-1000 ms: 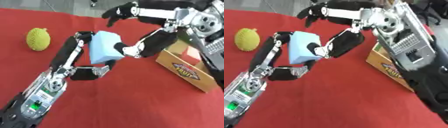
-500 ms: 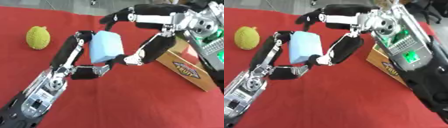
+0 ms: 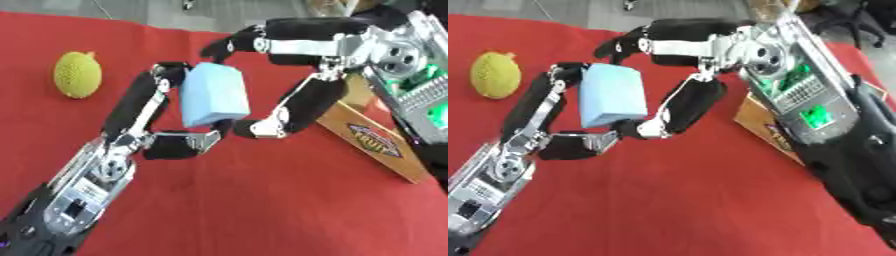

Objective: Pick up the objects with one hand, pass them to the other hand, and then place them into the box on the other side of the table.

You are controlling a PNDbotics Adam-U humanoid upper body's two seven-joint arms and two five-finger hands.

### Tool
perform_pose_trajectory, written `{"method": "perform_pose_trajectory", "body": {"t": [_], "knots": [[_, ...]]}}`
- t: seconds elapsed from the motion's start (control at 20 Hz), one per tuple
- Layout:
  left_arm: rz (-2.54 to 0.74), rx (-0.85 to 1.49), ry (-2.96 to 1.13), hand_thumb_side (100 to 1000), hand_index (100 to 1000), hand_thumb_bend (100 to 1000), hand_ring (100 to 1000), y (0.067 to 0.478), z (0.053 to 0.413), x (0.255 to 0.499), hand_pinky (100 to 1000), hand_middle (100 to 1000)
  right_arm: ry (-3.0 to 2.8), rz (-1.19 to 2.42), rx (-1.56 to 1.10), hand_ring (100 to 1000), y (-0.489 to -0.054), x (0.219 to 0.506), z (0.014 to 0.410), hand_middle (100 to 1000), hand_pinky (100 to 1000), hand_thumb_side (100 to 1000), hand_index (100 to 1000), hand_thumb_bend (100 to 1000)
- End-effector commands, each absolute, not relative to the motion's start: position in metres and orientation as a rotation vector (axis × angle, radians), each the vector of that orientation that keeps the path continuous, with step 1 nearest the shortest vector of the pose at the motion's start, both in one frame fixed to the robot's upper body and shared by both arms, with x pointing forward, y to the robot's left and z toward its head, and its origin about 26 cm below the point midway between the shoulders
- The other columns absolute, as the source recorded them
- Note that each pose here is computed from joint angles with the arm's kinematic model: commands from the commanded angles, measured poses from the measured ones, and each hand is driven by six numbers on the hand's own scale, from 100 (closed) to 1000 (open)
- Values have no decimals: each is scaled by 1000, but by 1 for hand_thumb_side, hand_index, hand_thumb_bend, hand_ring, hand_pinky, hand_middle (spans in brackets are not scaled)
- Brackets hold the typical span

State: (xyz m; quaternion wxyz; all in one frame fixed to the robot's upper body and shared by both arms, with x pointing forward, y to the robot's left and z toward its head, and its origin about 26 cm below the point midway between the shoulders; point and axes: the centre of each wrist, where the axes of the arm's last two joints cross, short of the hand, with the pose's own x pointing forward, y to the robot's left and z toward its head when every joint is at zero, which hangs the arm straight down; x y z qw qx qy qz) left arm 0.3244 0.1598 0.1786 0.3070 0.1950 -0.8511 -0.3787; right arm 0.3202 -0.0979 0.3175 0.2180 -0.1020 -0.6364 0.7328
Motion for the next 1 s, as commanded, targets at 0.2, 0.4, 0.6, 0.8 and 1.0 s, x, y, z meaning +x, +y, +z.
{"method": "perform_pose_trajectory", "body": {"t": [0.2, 0.4, 0.6, 0.8, 1.0], "knots": [[-1013, 516, -2288, 348, 483, 100, 527, 153, 188, 320, 735, 482, -1782, 1989, -352, 957, -99, 323, 320, 839, 994, 314, 995, 348], [-1017, 518, -2288, 345, 483, 100, 527, 152, 188, 320, 735, 482, -1781, 1969, -353, 951, -97, 325, 317, 832, 990, 291, 989, 323], [-1018, 516, -2288, 348, 484, 100, 528, 150, 188, 320, 736, 483, -1775, 1958, -345, 943, -94, 326, 314, 818, 986, 267, 976, 302], [-1022, 514, -2286, 346, 485, 100, 528, 148, 188, 320, 735, 483, -1768, 1955, -334, 941, -93, 327, 311, 814, 985, 258, 972, 293], [-1022, 513, -2285, 347, 485, 100, 527, 147, 188, 320, 735, 483, -1760, 1957, -329, 940, -92, 328, 310, 811, 985, 255, 970, 294]]}}
